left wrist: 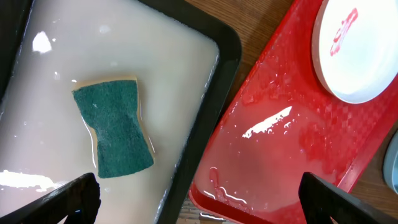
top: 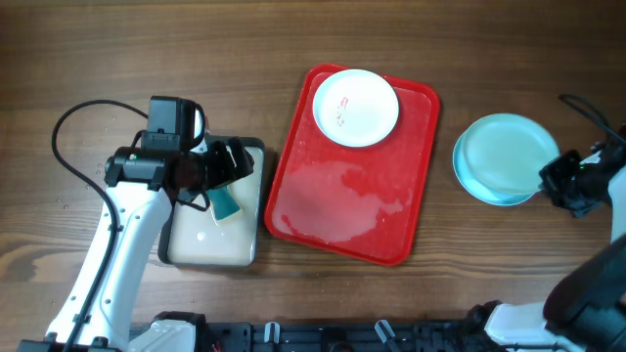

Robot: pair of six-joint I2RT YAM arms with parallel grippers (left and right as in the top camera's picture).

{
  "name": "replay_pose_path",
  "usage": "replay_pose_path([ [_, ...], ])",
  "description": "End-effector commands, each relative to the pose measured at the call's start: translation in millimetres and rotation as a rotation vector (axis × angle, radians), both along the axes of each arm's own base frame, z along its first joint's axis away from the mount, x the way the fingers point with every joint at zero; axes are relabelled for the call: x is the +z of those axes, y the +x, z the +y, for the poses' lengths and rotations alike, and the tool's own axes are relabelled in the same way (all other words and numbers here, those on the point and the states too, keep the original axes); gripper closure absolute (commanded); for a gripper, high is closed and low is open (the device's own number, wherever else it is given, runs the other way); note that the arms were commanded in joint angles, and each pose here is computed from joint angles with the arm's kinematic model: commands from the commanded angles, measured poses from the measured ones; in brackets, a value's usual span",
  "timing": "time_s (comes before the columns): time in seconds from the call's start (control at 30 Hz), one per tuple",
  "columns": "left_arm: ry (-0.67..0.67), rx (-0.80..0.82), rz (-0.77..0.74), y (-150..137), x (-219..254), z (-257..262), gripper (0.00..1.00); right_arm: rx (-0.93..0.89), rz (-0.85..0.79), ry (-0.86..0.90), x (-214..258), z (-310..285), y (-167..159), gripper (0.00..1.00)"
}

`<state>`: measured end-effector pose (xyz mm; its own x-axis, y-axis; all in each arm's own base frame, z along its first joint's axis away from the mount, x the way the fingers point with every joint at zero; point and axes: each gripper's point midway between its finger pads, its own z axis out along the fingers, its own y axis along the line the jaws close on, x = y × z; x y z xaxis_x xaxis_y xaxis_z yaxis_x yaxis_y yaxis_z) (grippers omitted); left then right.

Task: Clean dirty plates on tray and stack at the side
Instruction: 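Move the right gripper back to the white plate on the tray, then drag the white plate toward the tray center with the right gripper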

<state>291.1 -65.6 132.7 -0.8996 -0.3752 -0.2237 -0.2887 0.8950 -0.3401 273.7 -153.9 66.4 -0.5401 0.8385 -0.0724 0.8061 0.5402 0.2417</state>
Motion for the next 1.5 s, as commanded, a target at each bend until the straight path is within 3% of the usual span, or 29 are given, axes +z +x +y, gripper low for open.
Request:
replay_pose_path([
  [0.0, -0.015, 0.0, -0.014, 3.1, 5.7, -0.8, 0.0, 0.1, 0.048, 0.03, -22.5, 10.0, 2.2, 0.75],
  [0.13, -0.015, 0.0, -0.014, 3.1, 5.7, -0.8, 0.0, 0.198, -0.116, 0.047, 12.6, 26.6, 26.7, 0.59],
  [0.2, -0.015, 0.0, -0.014, 3.1, 5.7, -0.8, 0.0, 0.432, -0.433, 0.076, 86.7, 73.6, 59.7, 0.53],
  [0.33, -0.015, 0.0, -0.014, 3.1, 5.7, -0.8, 0.0, 0.64, -0.605, 0.102, 147.4, 144.3, 62.7, 0.57],
  [0.43, -0.015, 0.0, -0.014, 3.1, 5.7, -0.8, 0.0, 0.826, -0.624, 0.147, 166.8, 207.7, 58.5, 0.64],
  [0.57, -0.015, 0.0, -0.014, 3.1, 5.7, -0.8, 0.0, 0.913, -0.544, -0.037, 143.2, 249.6, 83.1, 0.59],
  [0.7, -0.015, 0.0, -0.014, 3.1, 5.7, -0.8, 0.0, 0.937, -0.443, -0.226, 88.1, 255.8, 124.7, 0.53],
  [0.9, -0.015, 0.0, -0.014, 3.1, 5.7, -0.8, 0.0, 0.96, -0.361, -0.231, -13.1, 261.4, 171.5, 0.52],
  [1.03, -0.015, 0.0, -0.014, 3.1, 5.7, -0.8, 0.0, 0.915, -0.314, -0.2, -54.8, 262.1, 177.8, 0.54],
  [1.07, -0.015, 0.0, -0.014, 3.1, 5.7, -0.8, 0.0, 0.908, -0.303, -0.194, -62.3, 260.9, 177.8, 0.59],
  [1.1, -0.015, 0.0, -0.014, 3.1, 5.7, -0.8, 0.0, 0.891, -0.292, -0.187, -66.8, 260.1, 177.3, 0.67],
  [1.17, -0.015, 0.0, -0.014, 3.1, 5.7, -0.8, 0.0, 0.887, -0.288, -0.181, -66.3, 260.3, 175.9, 0.96],
  [1.33, -0.015, 0.0, -0.014, 3.1, 5.7, -0.8, 0.0, 0.858, -0.266, -0.157, -20.6, 255.6, 153.7, 0.96],
  [1.47, -0.015, 0.0, -0.014, 3.1, 5.7, -0.8, 0.0, 0.859, -0.193, -0.137, 19.0, 247.7, 110.9, 0.96],
])
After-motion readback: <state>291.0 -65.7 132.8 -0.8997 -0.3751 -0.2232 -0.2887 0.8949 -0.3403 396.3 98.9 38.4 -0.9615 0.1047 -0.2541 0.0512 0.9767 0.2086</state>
